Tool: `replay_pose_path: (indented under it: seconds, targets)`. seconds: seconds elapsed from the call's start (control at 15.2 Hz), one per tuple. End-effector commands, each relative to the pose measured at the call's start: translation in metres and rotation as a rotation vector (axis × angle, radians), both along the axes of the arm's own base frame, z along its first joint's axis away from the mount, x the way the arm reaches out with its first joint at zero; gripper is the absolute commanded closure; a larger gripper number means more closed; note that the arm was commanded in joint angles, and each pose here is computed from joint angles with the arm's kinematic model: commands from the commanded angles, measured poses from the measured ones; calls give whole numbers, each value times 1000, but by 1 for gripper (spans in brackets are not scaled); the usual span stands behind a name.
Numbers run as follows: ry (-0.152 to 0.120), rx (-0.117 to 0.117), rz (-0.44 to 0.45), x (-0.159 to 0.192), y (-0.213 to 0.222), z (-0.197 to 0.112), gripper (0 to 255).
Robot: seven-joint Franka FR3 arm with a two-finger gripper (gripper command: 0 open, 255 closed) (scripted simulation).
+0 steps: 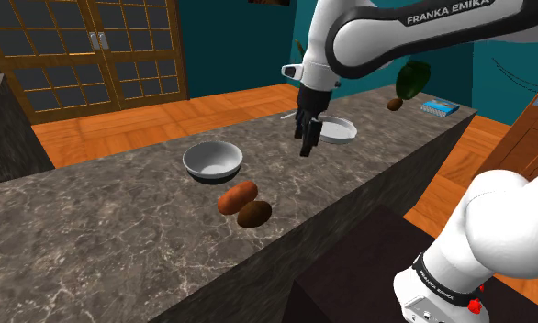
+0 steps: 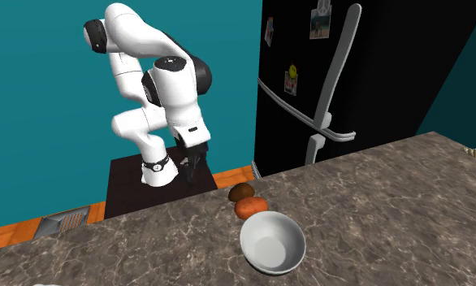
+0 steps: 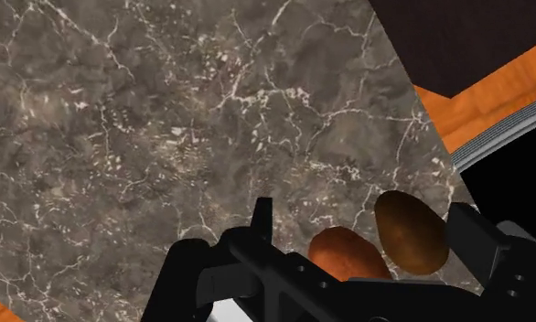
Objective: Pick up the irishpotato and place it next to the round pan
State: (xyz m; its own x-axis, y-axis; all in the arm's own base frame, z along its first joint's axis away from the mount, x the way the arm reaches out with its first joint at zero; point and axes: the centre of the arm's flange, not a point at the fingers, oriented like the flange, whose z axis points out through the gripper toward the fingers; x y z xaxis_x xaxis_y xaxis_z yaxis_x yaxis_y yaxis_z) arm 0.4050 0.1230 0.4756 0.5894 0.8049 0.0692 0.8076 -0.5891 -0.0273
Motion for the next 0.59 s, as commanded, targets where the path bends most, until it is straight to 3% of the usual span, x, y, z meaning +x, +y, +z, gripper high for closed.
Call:
replay_pose_path:
  seconds: [0.0, 0.53]
  targets:
    - [-19, 3, 102, 16, 15, -17, 0]
    - [-87, 15, 492, 46, 88, -80, 0]
